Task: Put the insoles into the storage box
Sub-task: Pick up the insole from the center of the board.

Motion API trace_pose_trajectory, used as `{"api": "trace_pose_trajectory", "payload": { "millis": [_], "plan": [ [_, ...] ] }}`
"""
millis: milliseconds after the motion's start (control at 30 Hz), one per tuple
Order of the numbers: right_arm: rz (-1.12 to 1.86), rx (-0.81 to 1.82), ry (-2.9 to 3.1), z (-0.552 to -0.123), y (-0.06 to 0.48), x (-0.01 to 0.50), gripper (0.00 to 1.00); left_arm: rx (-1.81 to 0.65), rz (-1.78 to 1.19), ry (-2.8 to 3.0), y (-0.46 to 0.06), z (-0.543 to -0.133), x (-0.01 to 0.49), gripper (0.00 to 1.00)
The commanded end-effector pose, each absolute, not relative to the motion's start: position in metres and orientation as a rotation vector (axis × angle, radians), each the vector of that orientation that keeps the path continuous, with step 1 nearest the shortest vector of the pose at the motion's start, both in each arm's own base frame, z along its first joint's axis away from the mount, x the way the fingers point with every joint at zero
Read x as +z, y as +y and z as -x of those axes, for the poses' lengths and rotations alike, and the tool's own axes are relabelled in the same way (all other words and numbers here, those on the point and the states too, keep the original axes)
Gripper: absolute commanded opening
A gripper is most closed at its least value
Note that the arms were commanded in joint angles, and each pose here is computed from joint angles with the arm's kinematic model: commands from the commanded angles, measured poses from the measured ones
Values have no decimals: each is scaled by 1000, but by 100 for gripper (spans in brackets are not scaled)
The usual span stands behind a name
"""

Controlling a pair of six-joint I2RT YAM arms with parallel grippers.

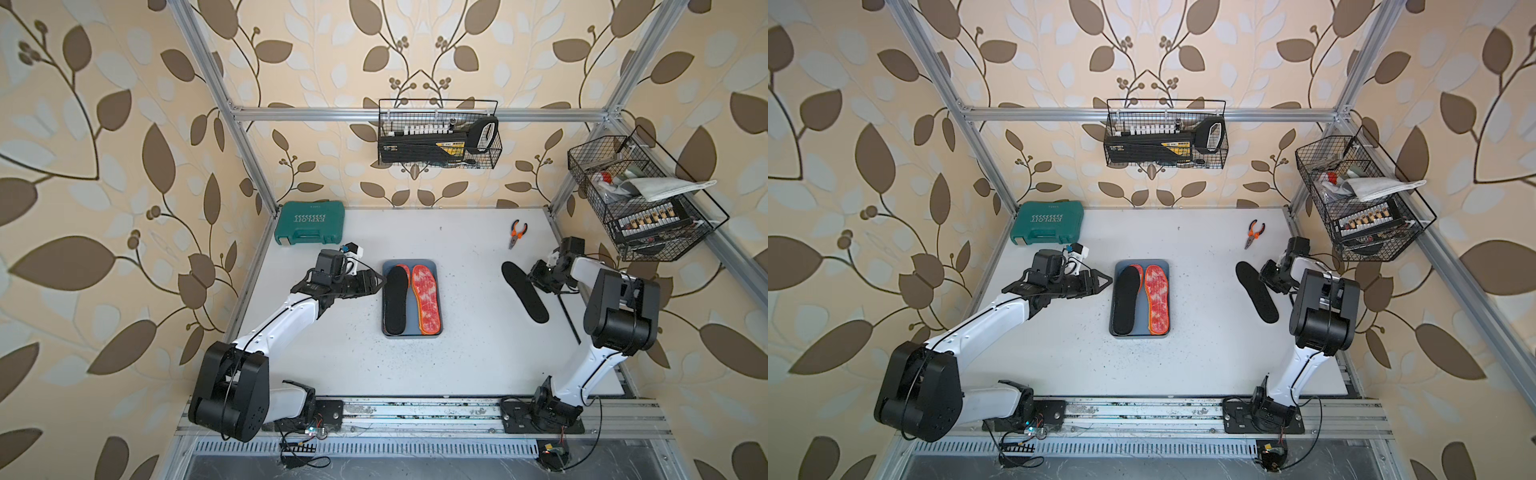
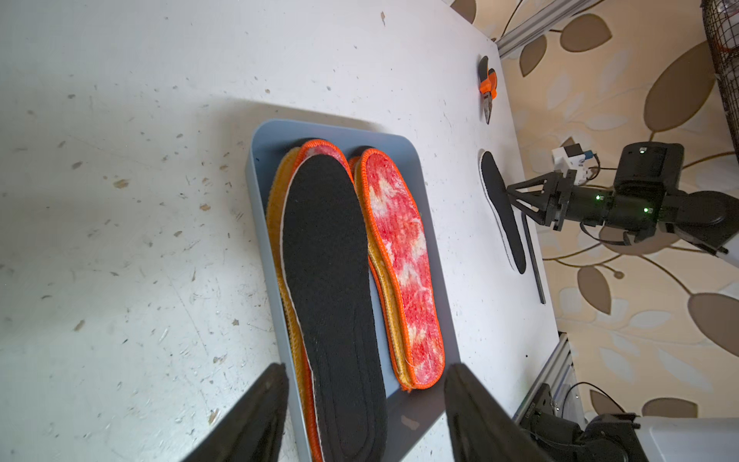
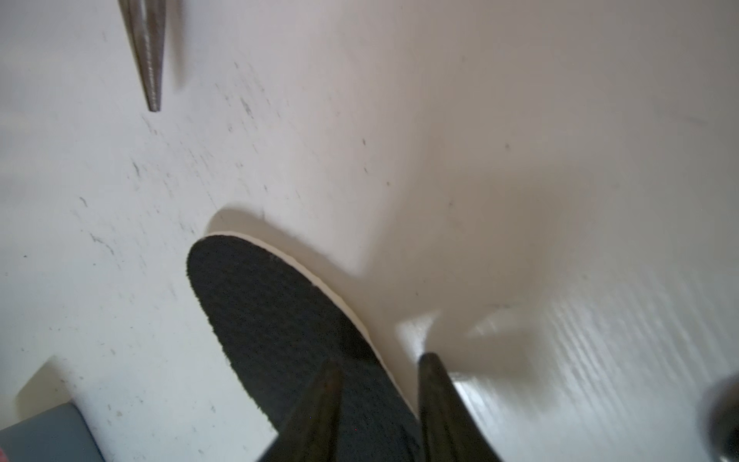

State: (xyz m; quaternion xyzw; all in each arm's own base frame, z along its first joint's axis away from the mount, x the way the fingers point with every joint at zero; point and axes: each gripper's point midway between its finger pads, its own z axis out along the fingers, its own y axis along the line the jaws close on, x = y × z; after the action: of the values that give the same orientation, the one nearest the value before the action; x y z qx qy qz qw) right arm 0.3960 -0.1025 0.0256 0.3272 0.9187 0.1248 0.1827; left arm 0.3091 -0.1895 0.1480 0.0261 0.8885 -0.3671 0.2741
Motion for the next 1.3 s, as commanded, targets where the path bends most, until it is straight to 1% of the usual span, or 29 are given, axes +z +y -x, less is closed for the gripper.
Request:
{"api": "trace_pose_trajectory", "payload": {
  "millis": [0,100,200,267,467,667,767,800,867,933,967,1033,1067,1100,1133,1200,1267],
  "plan": [
    [-930,378,2641,-388,-83,17,21,-910,-104,2418,-181,-297,135,66],
    [-895,398,2678,-389,-62,15,11,-876,-124,2414,-177,-294,129,66],
    [-899,475,2674,-387,-43,17,8,-865,-159,2412,-176,-292,125,66],
    [-917,543,2652,-386,-32,19,3,-868,-182,2394,-177,-291,122,66],
    [-882,772,2569,-381,11,31,0,-928,-306,2319,-187,-284,121,65],
    [-724,767,2604,-367,42,45,0,-1031,-423,2230,-200,-273,134,65],
    [-702,784,2598,-358,50,53,0,-1038,-451,2196,-201,-268,141,68],
    [-703,804,2594,-356,53,56,2,-1035,-454,2185,-200,-267,143,70],
    [-660,873,2594,-353,64,64,21,-1036,-461,2166,-200,-266,147,76],
    [-602,883,2610,-346,69,72,24,-1063,-484,2150,-203,-262,149,79],
    [-576,868,2616,-343,71,75,28,-1077,-499,2146,-204,-260,149,82],
    [-549,804,2621,-336,68,79,44,-1087,-514,2135,-206,-258,151,87],
    [-544,767,2623,-332,64,80,50,-1096,-529,2124,-207,-257,153,89],
    [-538,719,2622,-329,59,81,54,-1106,-542,2111,-209,-255,155,96],
    [-535,664,2630,-326,53,81,54,-1118,-552,2100,-210,-253,156,98],
    [-554,497,2651,-319,34,76,56,-1146,-584,2076,-214,-248,159,99],
    [-570,446,2650,-317,28,70,57,-1154,-608,2059,-217,-246,162,99]
  ]
}}
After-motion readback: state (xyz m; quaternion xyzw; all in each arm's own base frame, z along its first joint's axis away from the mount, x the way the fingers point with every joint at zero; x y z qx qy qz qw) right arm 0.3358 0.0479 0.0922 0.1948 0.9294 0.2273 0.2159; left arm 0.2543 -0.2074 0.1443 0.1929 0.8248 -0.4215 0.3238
